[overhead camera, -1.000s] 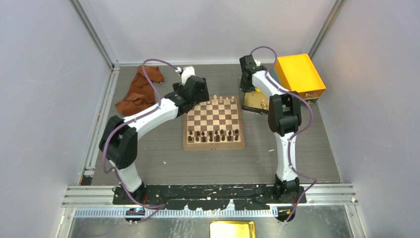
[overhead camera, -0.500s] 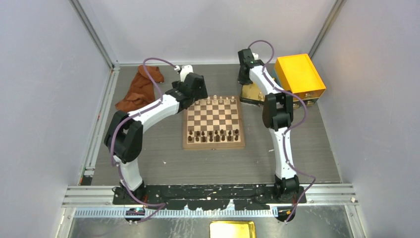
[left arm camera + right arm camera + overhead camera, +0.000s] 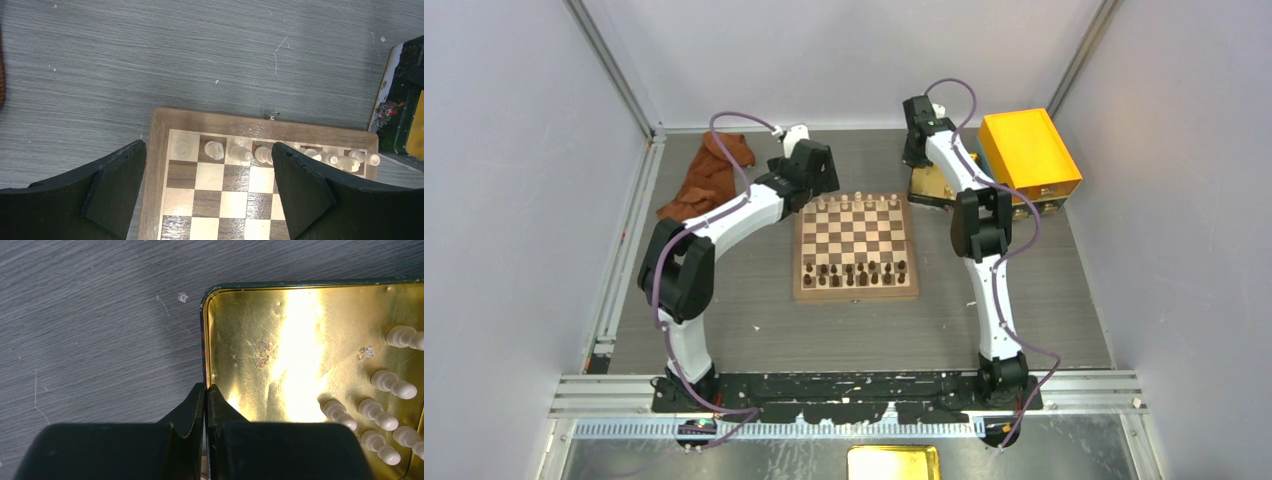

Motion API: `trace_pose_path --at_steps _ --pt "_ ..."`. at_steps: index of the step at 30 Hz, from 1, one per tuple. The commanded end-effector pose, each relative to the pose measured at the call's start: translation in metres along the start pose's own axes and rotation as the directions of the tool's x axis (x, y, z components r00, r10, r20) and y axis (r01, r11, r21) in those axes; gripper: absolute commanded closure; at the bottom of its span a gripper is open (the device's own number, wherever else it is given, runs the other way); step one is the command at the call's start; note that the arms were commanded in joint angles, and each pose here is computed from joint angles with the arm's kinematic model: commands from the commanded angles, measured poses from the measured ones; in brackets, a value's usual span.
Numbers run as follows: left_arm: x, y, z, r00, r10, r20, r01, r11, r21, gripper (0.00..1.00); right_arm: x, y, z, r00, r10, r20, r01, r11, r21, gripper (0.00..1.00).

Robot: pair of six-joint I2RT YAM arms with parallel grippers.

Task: Set up the chess pieces on the board
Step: Move the storage box to the center of the board.

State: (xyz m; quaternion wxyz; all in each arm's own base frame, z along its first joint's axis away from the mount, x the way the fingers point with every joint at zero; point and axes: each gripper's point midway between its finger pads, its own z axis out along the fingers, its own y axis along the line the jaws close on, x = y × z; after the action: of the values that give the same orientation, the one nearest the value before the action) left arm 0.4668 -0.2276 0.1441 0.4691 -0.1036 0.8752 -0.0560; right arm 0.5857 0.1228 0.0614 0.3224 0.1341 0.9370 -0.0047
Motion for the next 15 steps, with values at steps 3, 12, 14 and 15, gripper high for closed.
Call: trace_pose_path --at_steps 3,12,14,15 --pt "-0.035 -0.006 -0.013 0.995 -0.042 0.087 0.038 0.998 0.049 0.04 -0.011 0.005 -0.021 0.996 0.056 0.066 -0.058 0.998 0.033 0.97" --pt "-0.036 0.001 -0.026 0.992 -0.076 0.098 0.07 0.996 0.062 0.04 0.008 -0.009 -0.038 0.995 0.079 0.063 -0.084 0.992 0.093 0.99" --pt "-0.032 0.0 -0.028 0.992 -0.086 0.087 0.08 0.994 0.076 0.04 0.013 -0.014 -0.044 0.994 0.086 0.07 -0.093 0.99 0.102 0.99" --pt "-0.03 0.0 -0.029 0.992 -0.093 0.081 0.086 0.993 0.082 0.04 0.016 -0.017 -0.048 0.993 0.092 0.073 -0.1 0.99 0.104 0.99"
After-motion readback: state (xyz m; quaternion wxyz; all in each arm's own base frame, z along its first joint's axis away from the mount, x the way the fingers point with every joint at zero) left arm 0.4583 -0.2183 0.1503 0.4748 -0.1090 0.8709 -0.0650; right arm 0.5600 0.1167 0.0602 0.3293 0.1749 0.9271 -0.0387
